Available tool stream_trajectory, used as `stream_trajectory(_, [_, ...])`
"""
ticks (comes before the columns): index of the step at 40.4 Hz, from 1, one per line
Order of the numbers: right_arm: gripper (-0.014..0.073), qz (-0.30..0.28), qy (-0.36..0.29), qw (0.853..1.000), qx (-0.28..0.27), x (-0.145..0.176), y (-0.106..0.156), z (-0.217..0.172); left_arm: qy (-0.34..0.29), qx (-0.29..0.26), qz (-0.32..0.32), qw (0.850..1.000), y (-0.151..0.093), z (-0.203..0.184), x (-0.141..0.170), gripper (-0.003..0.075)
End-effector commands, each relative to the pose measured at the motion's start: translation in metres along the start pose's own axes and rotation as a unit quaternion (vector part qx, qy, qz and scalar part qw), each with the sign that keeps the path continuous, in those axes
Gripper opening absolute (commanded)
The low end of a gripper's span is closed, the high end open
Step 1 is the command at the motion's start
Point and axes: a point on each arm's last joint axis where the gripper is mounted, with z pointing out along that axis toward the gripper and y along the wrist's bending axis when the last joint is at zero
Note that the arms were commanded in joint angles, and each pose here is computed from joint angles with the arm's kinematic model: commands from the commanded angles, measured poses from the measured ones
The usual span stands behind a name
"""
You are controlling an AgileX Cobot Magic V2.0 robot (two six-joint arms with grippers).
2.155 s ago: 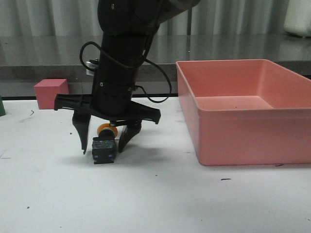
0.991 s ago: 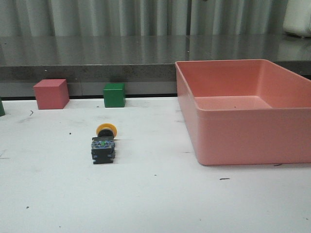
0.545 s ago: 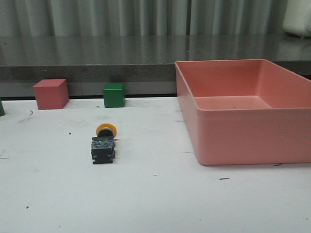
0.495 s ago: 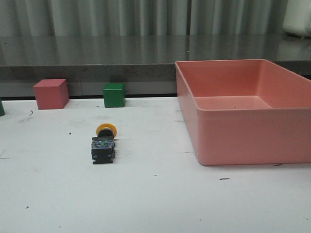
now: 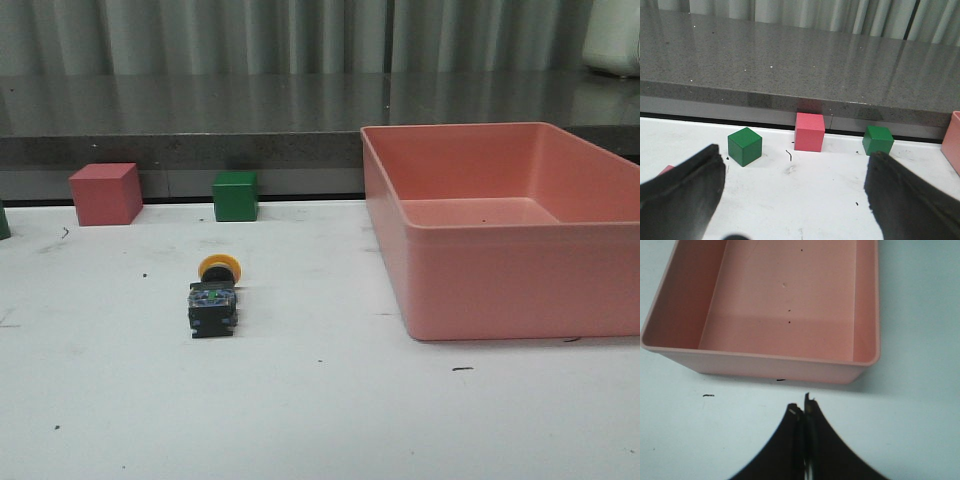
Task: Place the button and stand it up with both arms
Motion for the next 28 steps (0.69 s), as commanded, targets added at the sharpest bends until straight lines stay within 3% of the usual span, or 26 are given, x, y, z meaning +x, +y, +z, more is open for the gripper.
stream_trajectory(1, [-0.0061, -0.010, -0.108, 0.994, -0.002, 0.007, -0.002, -0.015, -0.048, 0.006, -0.010, 0.999, -0.002, -0.001, -0.017, 0.0547])
stream_trajectory(12, [-0.0061, -0.011, -0.274, 0.962, -0.015, 0.042, -0.005, -0.053, -0.051, 0.006, -0.010, 0.999, -0.002, -0.001, -0.018, 0.0547])
stream_trajectory(19, [-0.0061, -0.012, -0.311, 0.950, -0.019, 0.049, -0.005, -0.069, -0.058, 0.006, -0.010, 0.998, -0.002, -0.001, -0.019, 0.0547])
stream_trajectory(28, [-0.0061, -0.012, -0.313, 0.950, -0.019, 0.050, -0.005, -0.070, -0.038, 0.007, -0.010, 0.999, -0.003, 0.008, -0.027, 0.0547])
